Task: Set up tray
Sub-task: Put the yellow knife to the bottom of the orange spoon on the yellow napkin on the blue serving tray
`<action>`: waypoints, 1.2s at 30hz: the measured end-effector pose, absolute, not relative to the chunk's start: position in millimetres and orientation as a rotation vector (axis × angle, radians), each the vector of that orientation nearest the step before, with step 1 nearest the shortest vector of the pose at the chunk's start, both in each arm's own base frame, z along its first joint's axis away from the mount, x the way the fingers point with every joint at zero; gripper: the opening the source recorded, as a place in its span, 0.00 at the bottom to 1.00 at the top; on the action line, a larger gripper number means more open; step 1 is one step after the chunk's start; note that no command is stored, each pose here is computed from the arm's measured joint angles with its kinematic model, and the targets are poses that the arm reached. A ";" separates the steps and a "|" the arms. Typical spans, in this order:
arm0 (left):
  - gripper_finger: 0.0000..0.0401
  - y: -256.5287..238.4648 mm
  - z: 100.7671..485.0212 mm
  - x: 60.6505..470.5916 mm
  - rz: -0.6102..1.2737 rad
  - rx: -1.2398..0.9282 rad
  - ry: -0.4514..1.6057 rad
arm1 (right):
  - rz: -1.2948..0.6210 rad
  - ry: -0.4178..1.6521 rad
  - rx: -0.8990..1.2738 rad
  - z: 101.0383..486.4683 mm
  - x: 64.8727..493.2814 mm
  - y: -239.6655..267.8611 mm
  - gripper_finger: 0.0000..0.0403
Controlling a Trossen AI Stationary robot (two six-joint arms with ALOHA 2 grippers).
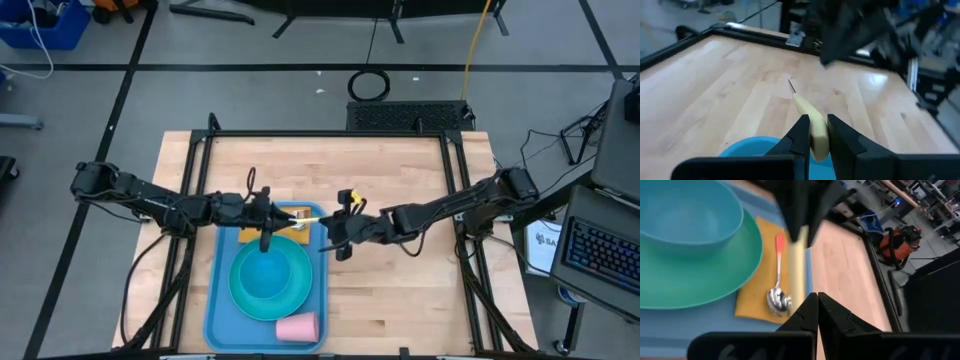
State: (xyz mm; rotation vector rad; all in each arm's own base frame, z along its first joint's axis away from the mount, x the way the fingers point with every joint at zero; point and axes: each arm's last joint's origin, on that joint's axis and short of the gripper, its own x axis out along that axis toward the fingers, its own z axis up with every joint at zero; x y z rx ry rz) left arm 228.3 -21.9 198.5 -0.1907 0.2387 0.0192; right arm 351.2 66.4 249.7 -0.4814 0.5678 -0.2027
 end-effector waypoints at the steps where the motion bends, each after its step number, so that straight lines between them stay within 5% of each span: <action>1: 0.12 -23.5 198.2 228.0 0.008 -0.159 0.243 | -0.201 0.558 -0.473 254.1 349.1 65.4 0.00; 21: 0.12 -55.5 193.7 219.8 -0.035 0.583 0.287 | -0.233 0.532 -0.417 270.4 338.9 59.7 0.00; 36: 0.12 -63.6 183.3 212.0 -0.051 0.947 0.416 | -0.040 0.717 -0.143 263.2 334.1 12.2 0.03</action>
